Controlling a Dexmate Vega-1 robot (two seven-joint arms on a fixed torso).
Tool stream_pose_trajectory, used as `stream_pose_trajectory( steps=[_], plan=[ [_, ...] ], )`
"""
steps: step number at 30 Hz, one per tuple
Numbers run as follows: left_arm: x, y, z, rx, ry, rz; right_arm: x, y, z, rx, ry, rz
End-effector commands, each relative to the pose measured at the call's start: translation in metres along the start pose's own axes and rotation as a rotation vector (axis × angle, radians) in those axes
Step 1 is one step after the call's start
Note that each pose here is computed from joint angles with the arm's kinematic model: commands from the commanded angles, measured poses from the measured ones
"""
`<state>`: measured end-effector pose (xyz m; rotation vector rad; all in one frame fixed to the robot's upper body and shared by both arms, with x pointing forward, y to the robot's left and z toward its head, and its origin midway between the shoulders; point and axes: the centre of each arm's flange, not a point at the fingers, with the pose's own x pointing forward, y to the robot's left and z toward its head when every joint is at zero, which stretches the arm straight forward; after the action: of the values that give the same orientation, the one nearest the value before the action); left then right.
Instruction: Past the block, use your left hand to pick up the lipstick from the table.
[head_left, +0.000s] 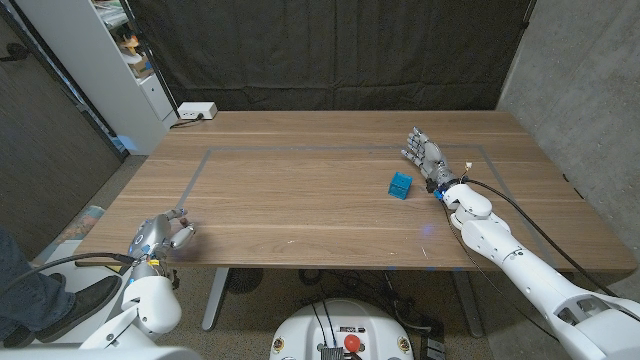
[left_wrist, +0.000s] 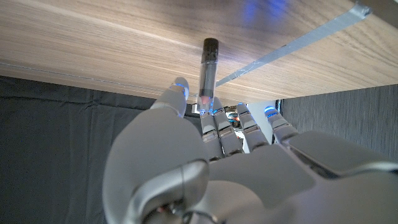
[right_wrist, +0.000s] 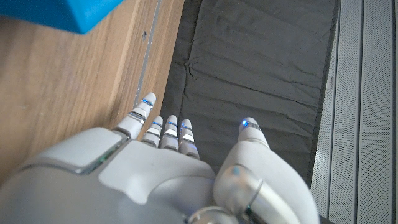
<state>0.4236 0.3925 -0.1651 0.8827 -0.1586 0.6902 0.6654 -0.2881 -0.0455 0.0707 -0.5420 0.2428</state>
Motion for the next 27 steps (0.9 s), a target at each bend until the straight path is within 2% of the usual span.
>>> stream_pose_trajectory(
  steps=[1,9,12,13,20,22,27],
  plan=[
    [-0.0038,0.0024,-0.0063,0.001,0.022,0.006,0.0003,0.0017,-0.0008,0.001,0.005,0.002],
    [-0.0031,0.0049,-0.0093,-0.007,0.034,0.022,0.0027,0.0049,-0.0015,0.001,0.008,0.005],
    [-0.0037,0.0055,-0.0085,-0.021,0.053,0.117,0.0038,0.0059,-0.0012,0.0,0.009,0.006],
    [-0.0037,0.0055,-0.0086,-0.022,0.052,0.119,0.0038,0.0059,-0.0012,0.0,0.009,0.006],
    [0.0021,0.0059,-0.0083,-0.023,0.042,0.056,0.0049,0.006,-0.0018,-0.003,0.017,0.004],
    [0.0016,0.0039,-0.0068,-0.013,0.045,0.072,0.0054,0.0061,-0.0022,-0.004,0.018,0.004],
    [0.003,0.002,-0.0061,-0.027,0.042,0.046,0.0064,0.0058,-0.0022,-0.006,0.018,0.004]
  ],
)
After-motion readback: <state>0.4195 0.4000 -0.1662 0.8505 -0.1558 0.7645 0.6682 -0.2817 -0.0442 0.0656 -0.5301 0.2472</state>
